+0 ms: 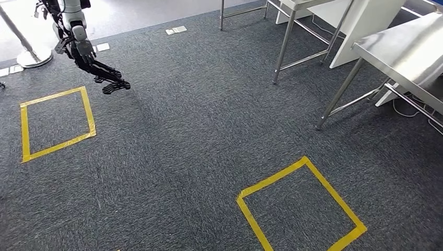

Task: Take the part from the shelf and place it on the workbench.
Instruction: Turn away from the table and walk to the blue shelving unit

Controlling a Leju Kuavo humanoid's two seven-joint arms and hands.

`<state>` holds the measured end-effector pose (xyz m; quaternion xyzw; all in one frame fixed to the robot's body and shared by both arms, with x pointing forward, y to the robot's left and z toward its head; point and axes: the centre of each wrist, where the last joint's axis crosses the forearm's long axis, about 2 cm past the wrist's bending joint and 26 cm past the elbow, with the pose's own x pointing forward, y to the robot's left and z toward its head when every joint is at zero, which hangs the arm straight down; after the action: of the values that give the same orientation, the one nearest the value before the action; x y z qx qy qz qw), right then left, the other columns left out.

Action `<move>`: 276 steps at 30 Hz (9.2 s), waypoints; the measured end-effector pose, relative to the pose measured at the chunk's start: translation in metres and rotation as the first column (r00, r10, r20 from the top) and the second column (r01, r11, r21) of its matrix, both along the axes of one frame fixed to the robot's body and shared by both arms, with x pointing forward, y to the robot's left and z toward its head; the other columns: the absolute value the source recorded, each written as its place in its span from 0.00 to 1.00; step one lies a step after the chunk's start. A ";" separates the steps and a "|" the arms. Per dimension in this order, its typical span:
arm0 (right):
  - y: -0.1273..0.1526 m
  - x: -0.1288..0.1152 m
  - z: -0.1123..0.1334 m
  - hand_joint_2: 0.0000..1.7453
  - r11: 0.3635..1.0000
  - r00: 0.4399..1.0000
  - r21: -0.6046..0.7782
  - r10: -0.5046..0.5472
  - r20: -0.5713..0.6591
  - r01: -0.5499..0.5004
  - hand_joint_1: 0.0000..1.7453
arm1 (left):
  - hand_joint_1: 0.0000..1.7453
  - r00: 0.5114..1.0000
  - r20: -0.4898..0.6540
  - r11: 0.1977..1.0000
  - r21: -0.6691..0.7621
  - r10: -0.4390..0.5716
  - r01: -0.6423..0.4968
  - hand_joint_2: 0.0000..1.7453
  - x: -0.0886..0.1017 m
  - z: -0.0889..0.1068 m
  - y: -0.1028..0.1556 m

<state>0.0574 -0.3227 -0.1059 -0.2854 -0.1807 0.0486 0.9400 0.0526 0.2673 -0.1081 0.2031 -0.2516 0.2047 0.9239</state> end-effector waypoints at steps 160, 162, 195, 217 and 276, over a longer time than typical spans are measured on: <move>-0.014 0.009 0.003 0.00 0.997 0.997 -0.040 -0.061 0.050 0.063 0.00 | 0.00 0.998 0.051 0.999 -0.009 0.036 -0.035 0.00 0.008 0.001 -0.002; -0.014 0.009 0.003 0.00 0.997 0.997 -0.041 -0.061 0.052 0.064 0.00 | 0.00 0.998 0.054 0.999 -0.009 0.036 -0.035 0.00 0.009 0.001 -0.002; -0.018 -0.008 0.001 0.00 0.994 0.995 -0.049 -0.097 0.037 0.098 0.00 | 0.00 0.998 0.058 0.999 -0.031 0.024 -0.022 0.00 0.011 0.001 -0.006; -0.017 -0.013 0.000 0.00 0.991 0.992 -0.052 -0.120 0.026 0.121 0.00 | 0.00 0.998 0.065 0.999 -0.039 0.020 -0.017 0.00 0.013 0.002 -0.009; -0.027 -0.011 0.001 0.00 0.991 0.993 -0.071 -0.115 0.031 0.117 0.00 | 0.00 0.994 0.105 0.998 -0.062 0.037 -0.030 0.00 0.020 0.003 -0.013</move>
<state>0.0465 -0.3498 -0.1048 -0.3300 -0.1745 -0.0033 0.9277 0.0728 0.2540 -0.1048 0.1682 -0.2905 0.2381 0.9114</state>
